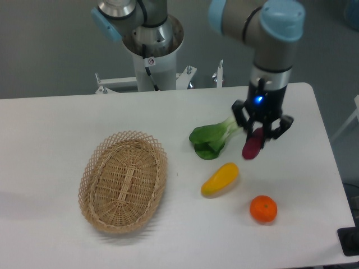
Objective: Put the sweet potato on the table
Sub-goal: 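Carry the held purple sweet potato down past the yellow squash toward the table, then lower the sweet potato onto the table beside the basket and open the gripper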
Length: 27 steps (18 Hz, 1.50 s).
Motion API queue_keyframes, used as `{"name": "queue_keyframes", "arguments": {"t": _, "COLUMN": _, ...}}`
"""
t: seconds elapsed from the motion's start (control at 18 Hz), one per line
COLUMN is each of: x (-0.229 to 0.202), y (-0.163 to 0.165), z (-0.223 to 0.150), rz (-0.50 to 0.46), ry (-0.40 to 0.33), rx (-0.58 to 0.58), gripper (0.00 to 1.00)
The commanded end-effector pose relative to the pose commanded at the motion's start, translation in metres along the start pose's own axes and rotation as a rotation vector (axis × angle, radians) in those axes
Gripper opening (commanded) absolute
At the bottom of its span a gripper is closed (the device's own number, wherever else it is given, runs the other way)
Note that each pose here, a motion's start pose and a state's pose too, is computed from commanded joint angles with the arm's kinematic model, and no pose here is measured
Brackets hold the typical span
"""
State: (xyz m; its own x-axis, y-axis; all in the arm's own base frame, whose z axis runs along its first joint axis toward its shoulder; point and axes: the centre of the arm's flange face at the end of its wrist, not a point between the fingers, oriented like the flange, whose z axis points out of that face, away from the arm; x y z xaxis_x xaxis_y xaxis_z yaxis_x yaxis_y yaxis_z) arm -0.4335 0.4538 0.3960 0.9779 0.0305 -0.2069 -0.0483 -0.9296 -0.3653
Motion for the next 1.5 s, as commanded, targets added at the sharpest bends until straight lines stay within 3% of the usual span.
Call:
{"name": "queue_keyframes", "arguments": {"t": 0.22, "x": 0.018, "y": -0.029, "z": 0.030, "rz": -0.049, "ry": -0.010, "rx": 0.036, "gripper": 0.32}}
{"name": "queue_keyframes", "arguments": {"t": 0.56, "x": 0.035, "y": -0.060, "z": 0.108, "rz": 0.003, "ry": 0.021, "rx": -0.008, "gripper": 0.32}}
{"name": "queue_keyframes", "arguments": {"t": 0.83, "x": 0.047, "y": -0.058, "z": 0.162, "rz": 0.009, "ry": 0.065, "rx": -0.057, "gripper": 0.32}}
{"name": "queue_keyframes", "arguments": {"t": 1.17, "x": 0.053, "y": -0.051, "z": 0.197, "rz": 0.032, "ry": 0.041, "rx": -0.112, "gripper": 0.32}}
{"name": "queue_keyframes", "arguments": {"t": 1.5, "x": 0.058, "y": -0.045, "z": 0.206, "rz": 0.039, "ry": 0.058, "rx": -0.126, "gripper": 0.32}}
